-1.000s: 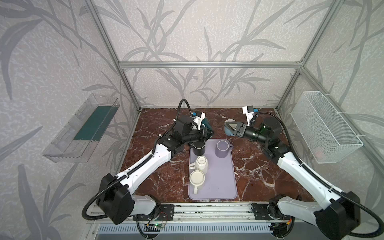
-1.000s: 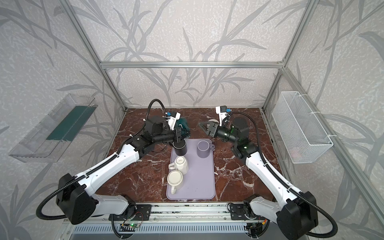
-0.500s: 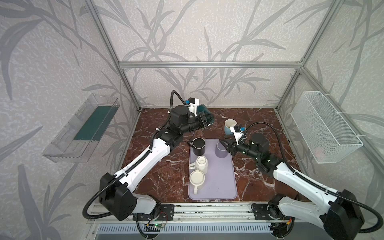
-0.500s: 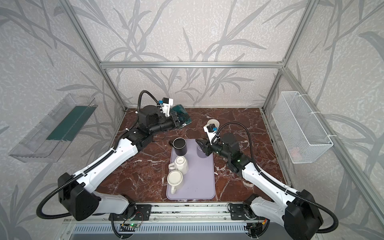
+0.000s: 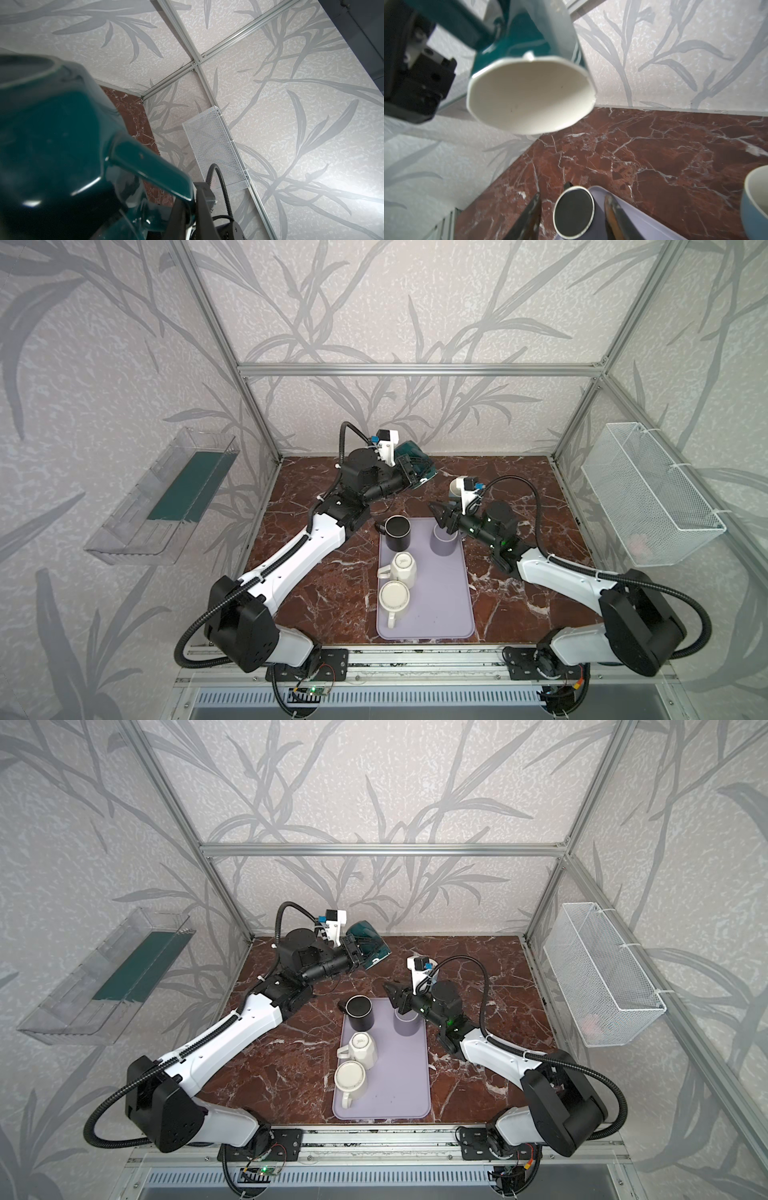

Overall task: Turn the mug right side up
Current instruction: Pass the mug.

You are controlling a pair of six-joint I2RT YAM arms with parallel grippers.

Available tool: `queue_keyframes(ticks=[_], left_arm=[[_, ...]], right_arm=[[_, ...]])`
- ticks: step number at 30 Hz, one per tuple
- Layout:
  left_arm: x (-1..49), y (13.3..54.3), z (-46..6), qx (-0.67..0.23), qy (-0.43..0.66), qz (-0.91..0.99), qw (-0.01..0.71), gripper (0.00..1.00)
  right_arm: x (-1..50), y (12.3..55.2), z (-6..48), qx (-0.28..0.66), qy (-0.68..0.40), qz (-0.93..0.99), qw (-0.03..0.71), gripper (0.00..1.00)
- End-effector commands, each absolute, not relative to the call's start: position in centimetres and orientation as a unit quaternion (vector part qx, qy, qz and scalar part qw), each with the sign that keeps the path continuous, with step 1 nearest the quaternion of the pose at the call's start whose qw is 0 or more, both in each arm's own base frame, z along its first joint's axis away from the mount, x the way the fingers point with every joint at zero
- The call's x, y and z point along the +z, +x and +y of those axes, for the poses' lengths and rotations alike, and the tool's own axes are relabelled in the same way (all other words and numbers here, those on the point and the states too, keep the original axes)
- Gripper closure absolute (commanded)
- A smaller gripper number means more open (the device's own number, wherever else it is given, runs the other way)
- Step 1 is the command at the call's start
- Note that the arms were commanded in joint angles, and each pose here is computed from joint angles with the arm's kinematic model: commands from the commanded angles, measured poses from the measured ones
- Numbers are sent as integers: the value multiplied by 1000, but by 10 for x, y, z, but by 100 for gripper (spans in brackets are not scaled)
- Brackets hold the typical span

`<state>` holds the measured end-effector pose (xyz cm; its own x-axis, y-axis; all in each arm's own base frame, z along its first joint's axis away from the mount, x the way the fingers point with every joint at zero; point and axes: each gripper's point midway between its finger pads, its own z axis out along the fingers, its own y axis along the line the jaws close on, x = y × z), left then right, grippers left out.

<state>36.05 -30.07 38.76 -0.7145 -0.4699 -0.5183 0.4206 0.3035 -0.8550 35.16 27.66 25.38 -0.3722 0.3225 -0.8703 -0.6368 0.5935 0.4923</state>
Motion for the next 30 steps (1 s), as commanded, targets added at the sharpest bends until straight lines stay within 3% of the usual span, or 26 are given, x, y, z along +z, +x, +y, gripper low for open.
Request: queue_keyframes(ticks=[1,9,30], left_arm=[[448,340,-291,-627,26,644,438,100],[457,331,-288,-639,33,625,447,100],[456,332,-284,-636,26,617,463,100]], right_arm=[[286,359,269,530,-31,640,555,51],[286,376,278,632,24,582,511,52],[306,375,305,666,-6,563,489,53]])
